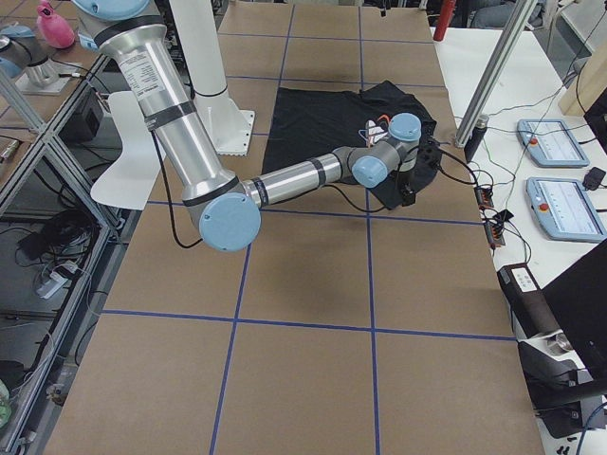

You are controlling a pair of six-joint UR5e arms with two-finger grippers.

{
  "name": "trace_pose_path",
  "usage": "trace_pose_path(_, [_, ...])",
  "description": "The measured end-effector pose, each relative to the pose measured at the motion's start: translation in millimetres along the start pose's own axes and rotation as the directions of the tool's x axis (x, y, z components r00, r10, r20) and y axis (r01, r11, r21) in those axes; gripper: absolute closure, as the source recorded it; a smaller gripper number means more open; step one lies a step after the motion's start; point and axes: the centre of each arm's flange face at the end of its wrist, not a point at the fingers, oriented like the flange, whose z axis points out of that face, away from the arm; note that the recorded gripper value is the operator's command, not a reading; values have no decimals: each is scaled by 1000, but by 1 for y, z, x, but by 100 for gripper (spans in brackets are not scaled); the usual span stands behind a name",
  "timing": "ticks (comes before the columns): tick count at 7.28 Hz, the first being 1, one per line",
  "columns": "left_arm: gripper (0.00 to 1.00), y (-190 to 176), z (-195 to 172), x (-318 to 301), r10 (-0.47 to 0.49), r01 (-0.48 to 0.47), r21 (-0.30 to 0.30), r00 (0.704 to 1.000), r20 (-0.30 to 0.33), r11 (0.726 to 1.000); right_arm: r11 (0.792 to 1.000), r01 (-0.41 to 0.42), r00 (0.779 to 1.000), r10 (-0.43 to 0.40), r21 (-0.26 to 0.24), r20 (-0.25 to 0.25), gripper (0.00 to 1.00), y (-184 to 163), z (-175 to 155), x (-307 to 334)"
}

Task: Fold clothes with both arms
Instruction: 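Reach the right gripper to the black shirt's nearest sleeve and grasp it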

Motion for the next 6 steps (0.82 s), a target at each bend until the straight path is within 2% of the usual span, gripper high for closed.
trace_pose_path(1, [1,1,6,1,-21,21,12,1000,2,1000,999,-34,999,34,18,4,2,-2,22,-8])
trace_pose_path(3, [1,-1,12,7,-36,35,26,999,10,999,999,-38,999,37,31,5,5,-13,54,-31])
trace_pose_path(6, [1,-4,12,11,-32,31,35,999,8,999,999,-34,999,34,0,-11,11,-18,86,-45])
